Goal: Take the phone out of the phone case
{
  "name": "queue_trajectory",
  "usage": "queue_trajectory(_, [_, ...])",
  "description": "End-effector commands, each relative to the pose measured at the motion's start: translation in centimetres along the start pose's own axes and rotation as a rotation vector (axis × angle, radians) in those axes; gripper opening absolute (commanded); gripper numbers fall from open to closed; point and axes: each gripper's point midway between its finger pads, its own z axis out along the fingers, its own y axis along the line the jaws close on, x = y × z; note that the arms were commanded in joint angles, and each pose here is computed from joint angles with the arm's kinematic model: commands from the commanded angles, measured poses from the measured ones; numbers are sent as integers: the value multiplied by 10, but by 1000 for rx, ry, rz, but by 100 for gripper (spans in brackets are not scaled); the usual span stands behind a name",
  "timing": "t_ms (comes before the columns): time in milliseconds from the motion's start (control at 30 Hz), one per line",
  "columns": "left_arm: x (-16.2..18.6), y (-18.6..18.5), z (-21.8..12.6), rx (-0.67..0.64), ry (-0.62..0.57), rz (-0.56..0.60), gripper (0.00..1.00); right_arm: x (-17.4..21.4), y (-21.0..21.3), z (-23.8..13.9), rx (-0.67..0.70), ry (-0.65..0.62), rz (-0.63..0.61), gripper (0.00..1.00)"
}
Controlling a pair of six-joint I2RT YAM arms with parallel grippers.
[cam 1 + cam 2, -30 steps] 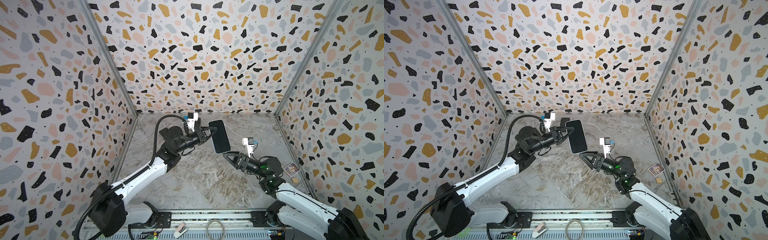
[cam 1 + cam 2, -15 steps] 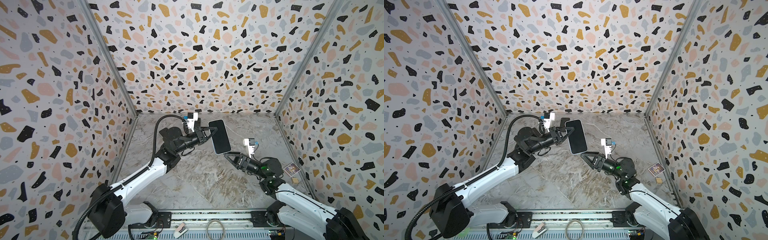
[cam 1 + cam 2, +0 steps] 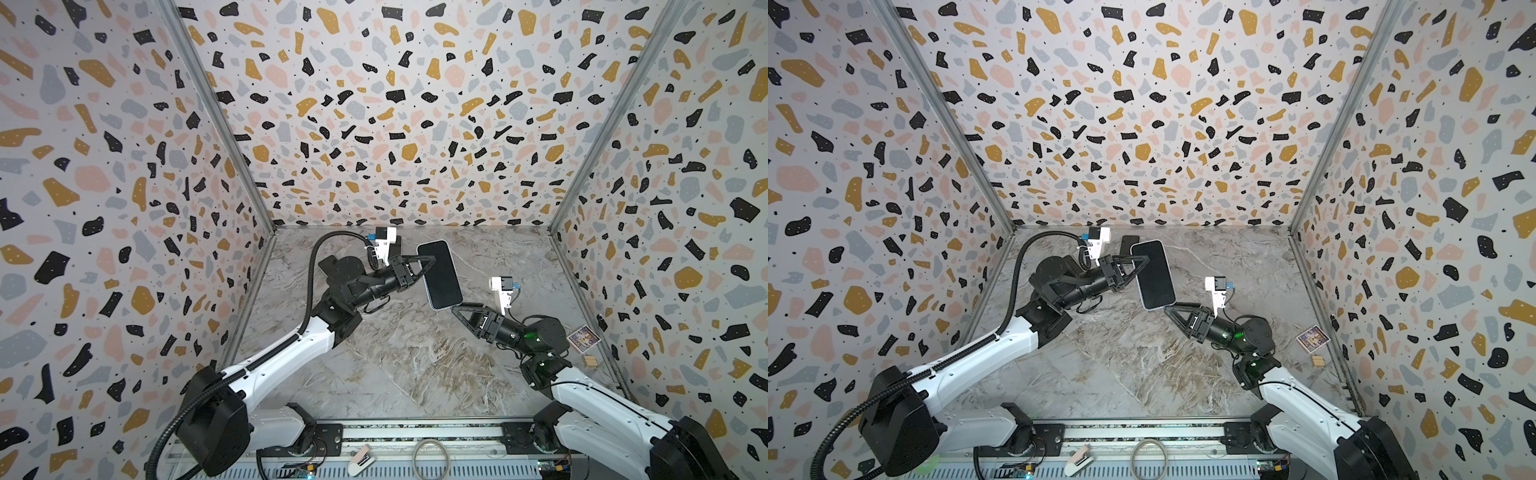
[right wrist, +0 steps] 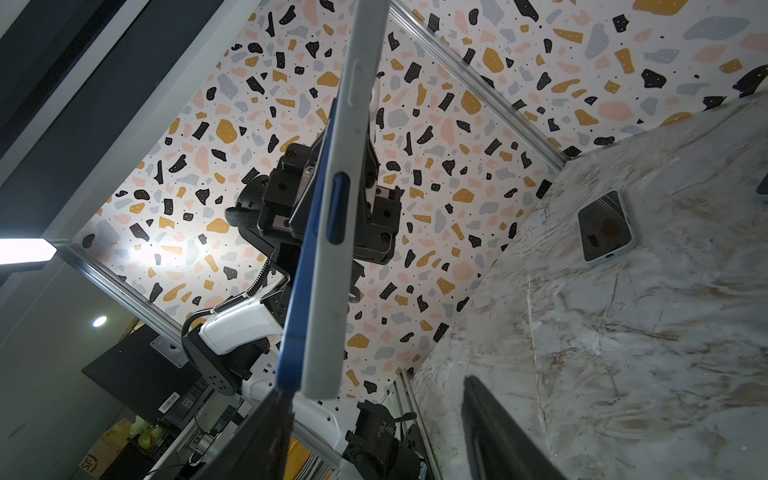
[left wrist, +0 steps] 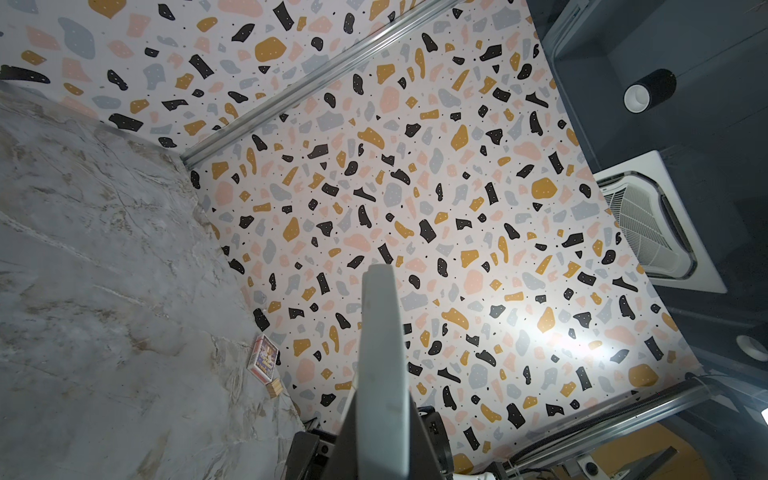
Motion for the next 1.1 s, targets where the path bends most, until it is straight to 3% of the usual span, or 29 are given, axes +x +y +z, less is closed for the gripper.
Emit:
queue_trajectory(0, [-1,-39,-4,126,-9,56,0,-9,5,-1,-24,-28,-14,65])
queue_trajectory(533, [13,-36,-2,139,25,57,0,-15,2,-2,-46,-43,15,59])
queue_trajectory(1067, [21,-5,6,93,39,39,0,-5,1,-13,-76,-37,91,26])
